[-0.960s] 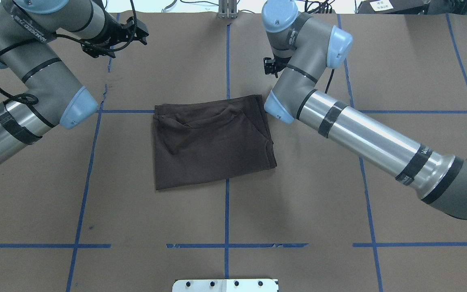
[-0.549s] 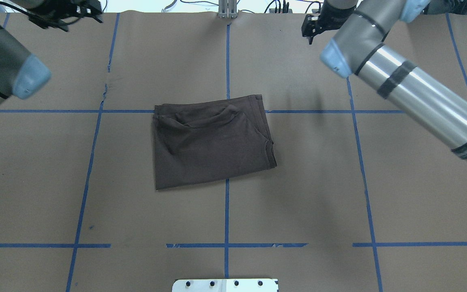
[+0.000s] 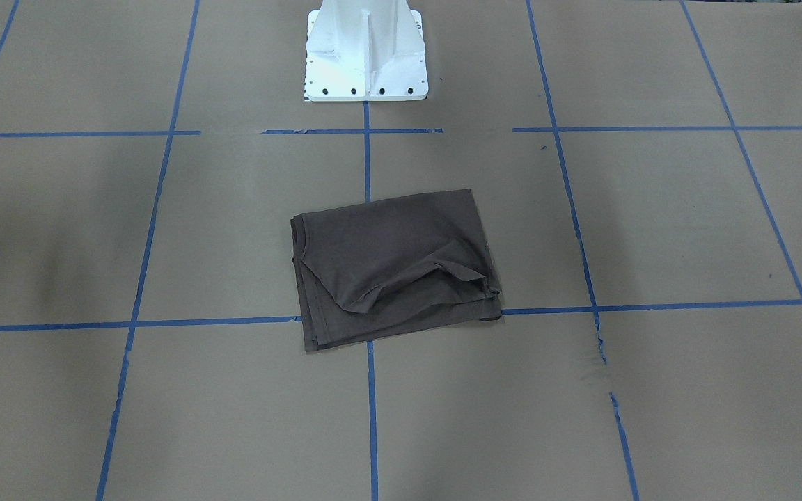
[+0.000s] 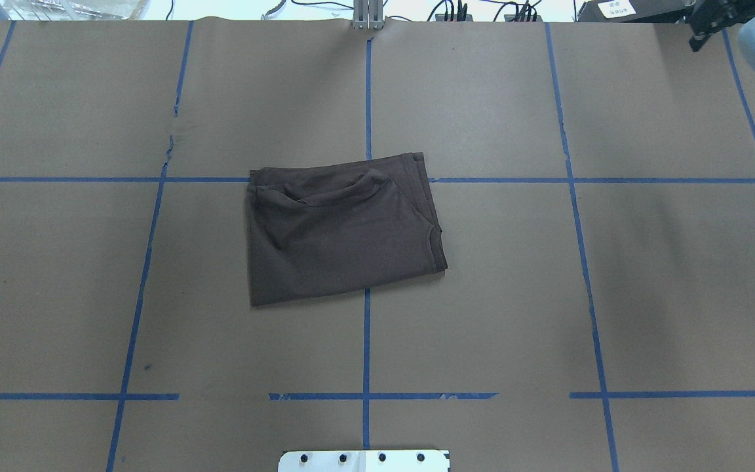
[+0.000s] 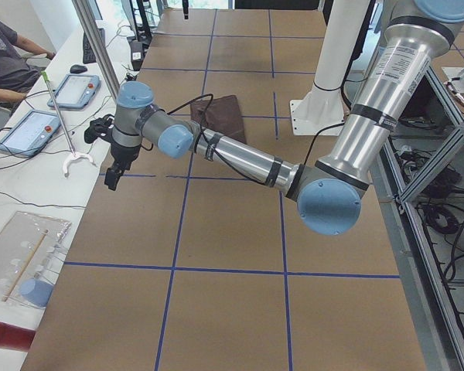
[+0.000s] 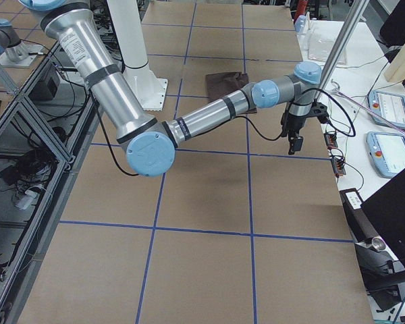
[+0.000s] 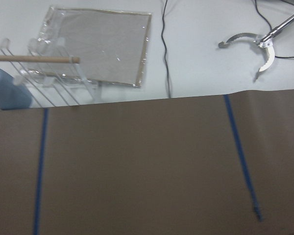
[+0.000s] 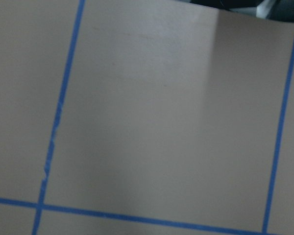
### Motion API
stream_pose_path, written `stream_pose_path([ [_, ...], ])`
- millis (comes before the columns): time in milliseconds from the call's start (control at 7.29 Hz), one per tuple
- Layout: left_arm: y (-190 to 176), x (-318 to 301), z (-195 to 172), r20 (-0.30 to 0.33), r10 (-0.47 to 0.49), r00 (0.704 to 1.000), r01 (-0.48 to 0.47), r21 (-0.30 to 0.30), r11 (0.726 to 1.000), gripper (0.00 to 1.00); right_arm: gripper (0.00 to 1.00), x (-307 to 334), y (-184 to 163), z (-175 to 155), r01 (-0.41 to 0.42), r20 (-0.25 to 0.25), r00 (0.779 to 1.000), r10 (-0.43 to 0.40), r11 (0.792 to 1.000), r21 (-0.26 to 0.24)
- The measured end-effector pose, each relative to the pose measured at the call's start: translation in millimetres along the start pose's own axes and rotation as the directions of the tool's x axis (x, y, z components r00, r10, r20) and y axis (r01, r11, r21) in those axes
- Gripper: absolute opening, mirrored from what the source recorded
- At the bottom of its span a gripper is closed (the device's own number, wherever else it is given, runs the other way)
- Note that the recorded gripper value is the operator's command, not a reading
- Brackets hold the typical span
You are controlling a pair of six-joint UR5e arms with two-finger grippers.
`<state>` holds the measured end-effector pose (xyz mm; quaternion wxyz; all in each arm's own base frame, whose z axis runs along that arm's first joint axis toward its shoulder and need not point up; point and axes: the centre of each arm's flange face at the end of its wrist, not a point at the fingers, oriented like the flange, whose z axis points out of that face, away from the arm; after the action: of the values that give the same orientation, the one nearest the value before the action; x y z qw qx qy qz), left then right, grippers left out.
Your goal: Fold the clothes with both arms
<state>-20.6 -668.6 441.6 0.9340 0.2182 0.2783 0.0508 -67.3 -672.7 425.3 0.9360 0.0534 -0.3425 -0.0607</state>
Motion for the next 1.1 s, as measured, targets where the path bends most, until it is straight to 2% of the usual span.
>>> stream_pose_path([
  [137,17,-37,-15,-0.013,0.079,0.997,-0.080,-0.060,0.995,1.00,1.00,60,40,5,0.016,0.047,0.999,-0.015,1.000,-0.022],
  [274,47,-52,-22,-0.077,0.113,0.991,-0.120,-0.090,0.989,1.00,1.00,106,83,14,0.034,0.079,0.996,-0.031,0.999,-0.036],
  [412,92,-55,-21,-0.138,0.125,0.983,-0.138,-0.094,0.986,1.00,1.00,134,118,26,0.031,0.090,0.996,-0.026,0.998,-0.053],
  [686,170,-76,16,-0.144,0.130,0.981,-0.149,-0.130,0.980,1.00,1.00,158,159,52,0.014,0.079,0.997,-0.006,0.995,-0.102],
  [823,195,-92,40,-0.135,0.104,0.985,-0.127,-0.173,0.977,1.00,1.00,166,176,65,-0.006,0.094,0.995,0.018,0.992,-0.126],
  [1098,219,-105,60,-0.134,0.045,0.990,-0.079,-0.253,0.964,1.00,1.00,180,206,85,-0.048,0.135,0.988,0.071,0.985,-0.166],
])
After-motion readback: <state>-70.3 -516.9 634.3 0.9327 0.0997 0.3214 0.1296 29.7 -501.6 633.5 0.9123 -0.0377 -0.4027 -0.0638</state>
